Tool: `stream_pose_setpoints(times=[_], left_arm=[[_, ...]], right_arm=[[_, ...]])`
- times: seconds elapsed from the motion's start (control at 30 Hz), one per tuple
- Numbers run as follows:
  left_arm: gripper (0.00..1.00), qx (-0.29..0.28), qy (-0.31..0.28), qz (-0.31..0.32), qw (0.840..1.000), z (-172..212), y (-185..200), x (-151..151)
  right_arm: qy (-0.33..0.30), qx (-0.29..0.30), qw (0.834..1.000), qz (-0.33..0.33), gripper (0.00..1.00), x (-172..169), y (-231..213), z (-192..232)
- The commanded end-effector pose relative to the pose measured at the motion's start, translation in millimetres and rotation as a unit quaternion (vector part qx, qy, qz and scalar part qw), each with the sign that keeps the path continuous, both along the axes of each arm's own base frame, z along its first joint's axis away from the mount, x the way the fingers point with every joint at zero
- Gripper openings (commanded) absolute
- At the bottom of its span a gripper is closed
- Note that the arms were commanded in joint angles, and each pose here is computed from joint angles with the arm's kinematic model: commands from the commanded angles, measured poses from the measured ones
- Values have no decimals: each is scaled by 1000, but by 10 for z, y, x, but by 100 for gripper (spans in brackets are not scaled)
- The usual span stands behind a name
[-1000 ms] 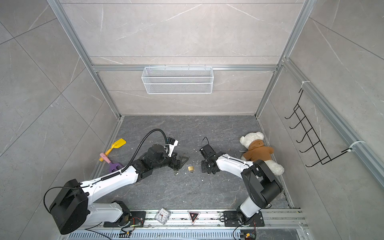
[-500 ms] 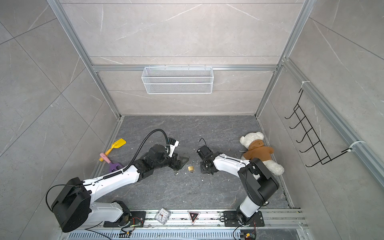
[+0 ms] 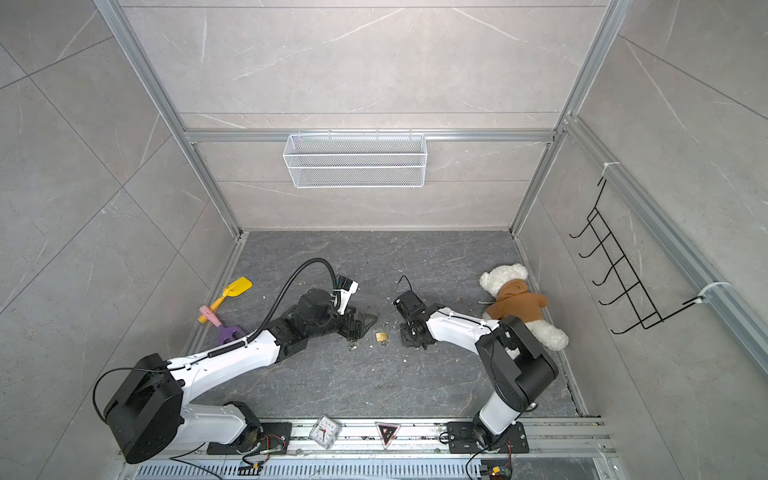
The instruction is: Lock with the key
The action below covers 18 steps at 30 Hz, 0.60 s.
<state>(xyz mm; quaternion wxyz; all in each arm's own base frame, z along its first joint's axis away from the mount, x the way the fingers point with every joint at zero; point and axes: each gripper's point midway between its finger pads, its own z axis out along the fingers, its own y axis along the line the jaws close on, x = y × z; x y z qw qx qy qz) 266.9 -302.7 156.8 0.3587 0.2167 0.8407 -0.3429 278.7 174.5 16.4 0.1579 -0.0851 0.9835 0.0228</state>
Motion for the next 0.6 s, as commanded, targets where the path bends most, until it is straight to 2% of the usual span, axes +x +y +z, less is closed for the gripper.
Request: stream_pose_setpoints(times=[0.0, 0.13, 0.23, 0.33, 0.57], left_arm=[[91, -15, -12, 1, 1000, 66, -63, 62], [91, 4, 0, 31, 1000, -51, -2, 152], [91, -3, 24, 15, 1000, -99, -80, 141], [89, -23, 45, -13, 999, -96, -221, 105], [87, -33, 62, -16, 997, -112, -309, 139]], right_arm=[[-12, 35, 999, 27, 28, -2, 135, 56], [-38, 95, 993, 62, 26, -3, 330, 272], [-64, 143, 982, 101, 25, -43, 491, 471], [-89, 163, 974, 132, 24, -77, 570, 611], [-127, 200, 952, 195, 24, -188, 778, 830]])
